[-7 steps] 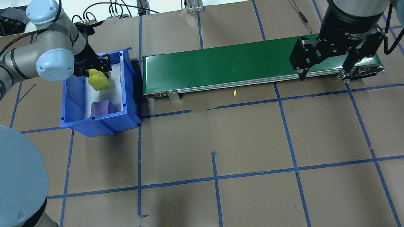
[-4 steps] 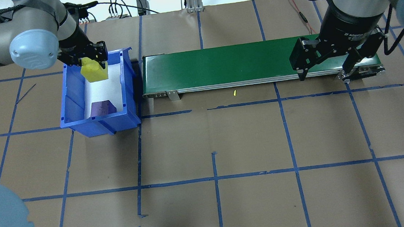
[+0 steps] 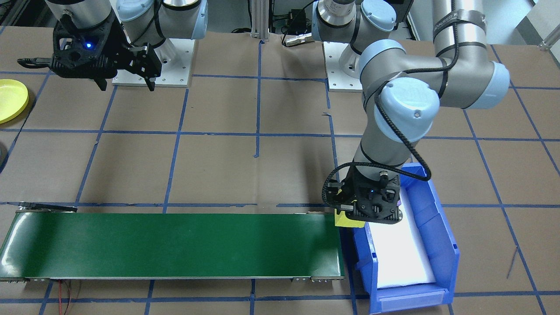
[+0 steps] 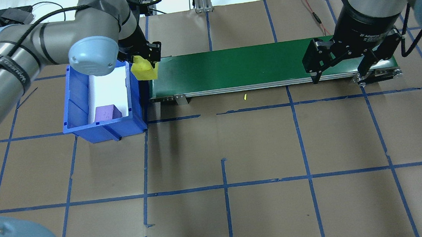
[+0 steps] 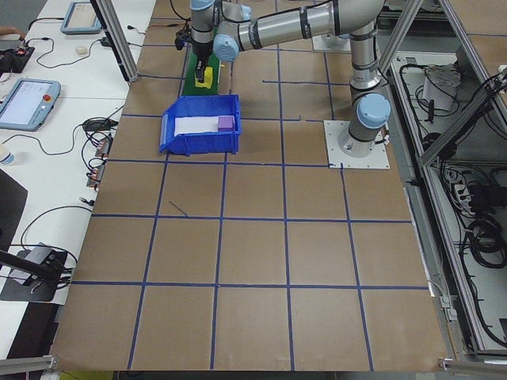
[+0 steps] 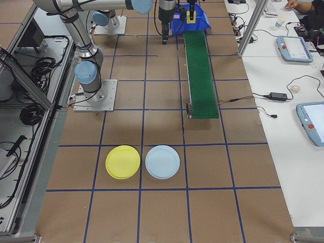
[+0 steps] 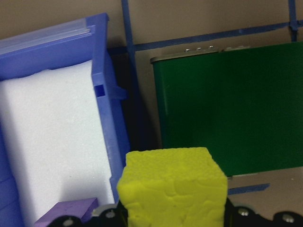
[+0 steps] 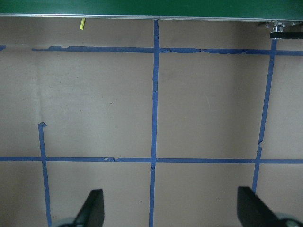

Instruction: Move block left to right into plate

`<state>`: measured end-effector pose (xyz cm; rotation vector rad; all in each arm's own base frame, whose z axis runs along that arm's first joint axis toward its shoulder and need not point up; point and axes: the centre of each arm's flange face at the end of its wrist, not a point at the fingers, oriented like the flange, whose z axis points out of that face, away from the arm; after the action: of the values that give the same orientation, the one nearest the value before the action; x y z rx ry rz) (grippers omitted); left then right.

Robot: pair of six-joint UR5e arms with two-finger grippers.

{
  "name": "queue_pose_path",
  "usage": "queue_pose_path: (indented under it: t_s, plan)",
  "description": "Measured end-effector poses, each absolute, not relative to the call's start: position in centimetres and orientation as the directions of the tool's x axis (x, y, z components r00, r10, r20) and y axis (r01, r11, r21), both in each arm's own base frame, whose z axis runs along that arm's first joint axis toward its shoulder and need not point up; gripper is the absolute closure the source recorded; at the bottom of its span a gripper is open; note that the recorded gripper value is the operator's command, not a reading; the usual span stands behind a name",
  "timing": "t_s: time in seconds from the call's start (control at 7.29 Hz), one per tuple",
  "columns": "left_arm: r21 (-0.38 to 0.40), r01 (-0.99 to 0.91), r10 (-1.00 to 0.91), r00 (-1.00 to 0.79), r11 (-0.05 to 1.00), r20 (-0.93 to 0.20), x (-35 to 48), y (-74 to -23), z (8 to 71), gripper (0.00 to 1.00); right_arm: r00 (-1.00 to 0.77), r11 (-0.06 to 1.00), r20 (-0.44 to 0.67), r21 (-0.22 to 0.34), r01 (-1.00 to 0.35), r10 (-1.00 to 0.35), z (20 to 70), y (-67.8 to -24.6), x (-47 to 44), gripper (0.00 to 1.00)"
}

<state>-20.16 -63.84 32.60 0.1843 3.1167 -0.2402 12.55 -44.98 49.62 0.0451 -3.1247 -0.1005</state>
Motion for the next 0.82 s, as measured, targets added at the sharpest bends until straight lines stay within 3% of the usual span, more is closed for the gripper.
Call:
queue_pose_path:
  t_s: [0.14,0.27,0.41,0.82]
  plan:
    - [-0.169,0.105,0.105,-0.994,0.980,-0.012,-21.3,-64.7,30.6,0.60,-0.999,0.998,0.014,0.064,-0.028,-0.029,49.6,-45.0,12.6,0.00]
    - [-0.173,0.099,0.101,-0.995,0.980,0.003,-22.3,-65.2,29.2,0.39,-0.999,0.998,0.015,0.064,-0.028,-0.029,49.6,-45.0,12.5,0.00]
    - [-0.171,0.099,0.105,-0.994,0.980,0.025,-23.0,-65.3,28.4,0.03,-0.999,0.998,0.015,0.064,-0.028,-0.029,49.6,-45.0,12.5,0.00]
    - [-0.169,0.106,0.114,-0.993,0.980,0.041,-23.5,-64.8,28.2,0.00,-0.999,0.997,0.014,0.066,-0.028,-0.029,49.5,-45.0,12.6,0.00]
